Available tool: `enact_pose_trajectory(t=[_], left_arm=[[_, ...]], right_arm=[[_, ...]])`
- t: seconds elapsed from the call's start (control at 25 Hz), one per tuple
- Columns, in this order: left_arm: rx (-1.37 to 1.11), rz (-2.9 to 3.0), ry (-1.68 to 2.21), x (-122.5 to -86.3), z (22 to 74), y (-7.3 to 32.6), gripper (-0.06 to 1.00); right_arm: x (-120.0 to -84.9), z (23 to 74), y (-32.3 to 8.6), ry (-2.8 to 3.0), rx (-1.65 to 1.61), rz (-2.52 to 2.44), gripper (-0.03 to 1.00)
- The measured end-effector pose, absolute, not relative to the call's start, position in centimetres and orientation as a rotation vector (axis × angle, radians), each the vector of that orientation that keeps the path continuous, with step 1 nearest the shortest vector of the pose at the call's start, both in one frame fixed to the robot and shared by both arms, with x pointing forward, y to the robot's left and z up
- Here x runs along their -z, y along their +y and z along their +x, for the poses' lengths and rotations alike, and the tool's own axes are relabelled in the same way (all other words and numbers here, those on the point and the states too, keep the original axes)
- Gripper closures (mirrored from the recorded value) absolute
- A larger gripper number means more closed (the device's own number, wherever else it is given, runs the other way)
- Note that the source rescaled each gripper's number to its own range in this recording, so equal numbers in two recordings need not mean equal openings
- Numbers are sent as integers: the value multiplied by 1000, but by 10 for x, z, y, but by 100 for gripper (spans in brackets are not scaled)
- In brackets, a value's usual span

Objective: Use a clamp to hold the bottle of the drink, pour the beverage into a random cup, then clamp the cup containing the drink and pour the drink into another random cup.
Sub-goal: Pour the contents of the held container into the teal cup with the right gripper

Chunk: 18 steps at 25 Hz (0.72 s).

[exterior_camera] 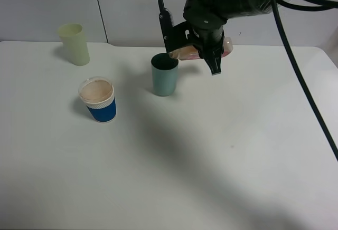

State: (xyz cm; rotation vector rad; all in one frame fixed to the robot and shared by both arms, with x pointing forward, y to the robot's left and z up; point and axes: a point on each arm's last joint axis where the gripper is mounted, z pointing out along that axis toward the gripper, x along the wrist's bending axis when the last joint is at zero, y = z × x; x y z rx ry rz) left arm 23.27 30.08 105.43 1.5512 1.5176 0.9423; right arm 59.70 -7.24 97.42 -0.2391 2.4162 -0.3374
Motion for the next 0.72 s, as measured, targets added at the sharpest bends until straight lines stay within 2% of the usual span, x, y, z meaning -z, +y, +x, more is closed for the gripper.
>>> enact_pose_trajectory(t=[0.72], left_arm=[[-942,1551,1518,-1054,233,301,-5]], right_arm=[[-987,603,-69,2377,322,-224,97]])
